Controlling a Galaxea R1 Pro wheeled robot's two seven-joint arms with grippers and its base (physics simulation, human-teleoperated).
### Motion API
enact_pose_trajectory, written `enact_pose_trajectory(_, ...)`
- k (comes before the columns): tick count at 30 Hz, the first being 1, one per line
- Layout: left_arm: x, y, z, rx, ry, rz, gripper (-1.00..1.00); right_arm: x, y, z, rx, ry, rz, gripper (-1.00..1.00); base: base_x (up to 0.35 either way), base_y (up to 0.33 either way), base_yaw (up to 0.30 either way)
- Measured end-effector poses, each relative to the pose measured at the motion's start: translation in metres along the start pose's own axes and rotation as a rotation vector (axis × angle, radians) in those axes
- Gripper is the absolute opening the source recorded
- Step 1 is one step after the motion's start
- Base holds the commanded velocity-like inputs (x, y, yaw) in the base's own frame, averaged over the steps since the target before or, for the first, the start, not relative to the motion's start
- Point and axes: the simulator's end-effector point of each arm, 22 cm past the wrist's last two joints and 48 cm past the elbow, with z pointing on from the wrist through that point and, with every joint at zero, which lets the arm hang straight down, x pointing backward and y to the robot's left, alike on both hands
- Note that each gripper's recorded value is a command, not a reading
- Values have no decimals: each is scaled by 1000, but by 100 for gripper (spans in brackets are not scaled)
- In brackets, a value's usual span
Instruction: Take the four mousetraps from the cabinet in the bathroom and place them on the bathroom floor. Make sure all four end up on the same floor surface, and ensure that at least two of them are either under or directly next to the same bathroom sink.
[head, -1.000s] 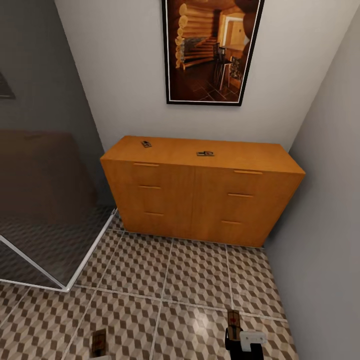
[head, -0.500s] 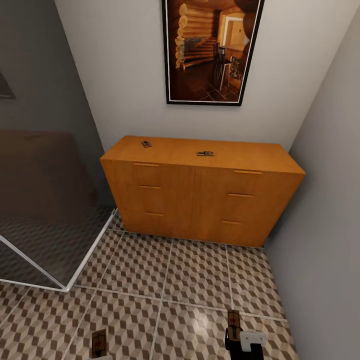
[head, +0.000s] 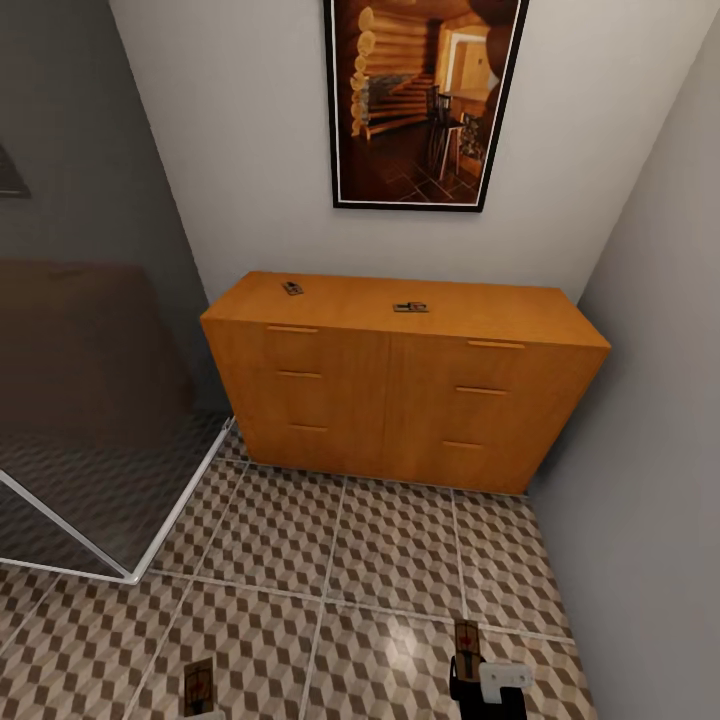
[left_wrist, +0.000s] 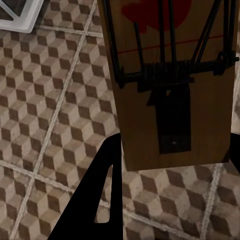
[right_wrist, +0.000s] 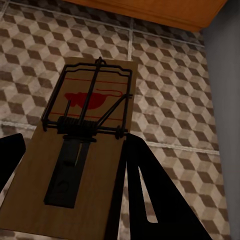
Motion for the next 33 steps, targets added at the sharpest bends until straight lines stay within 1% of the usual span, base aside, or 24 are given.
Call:
enact_pose_trajectory(28,0,0,0,0,0,0,-100,0,3,0,-3,0,3,-100,0,0,1)
enact_pose_trajectory(33,1,0,0,0,2,0,-100,0,4,-1,-3,2,4,-100,0,0,156)
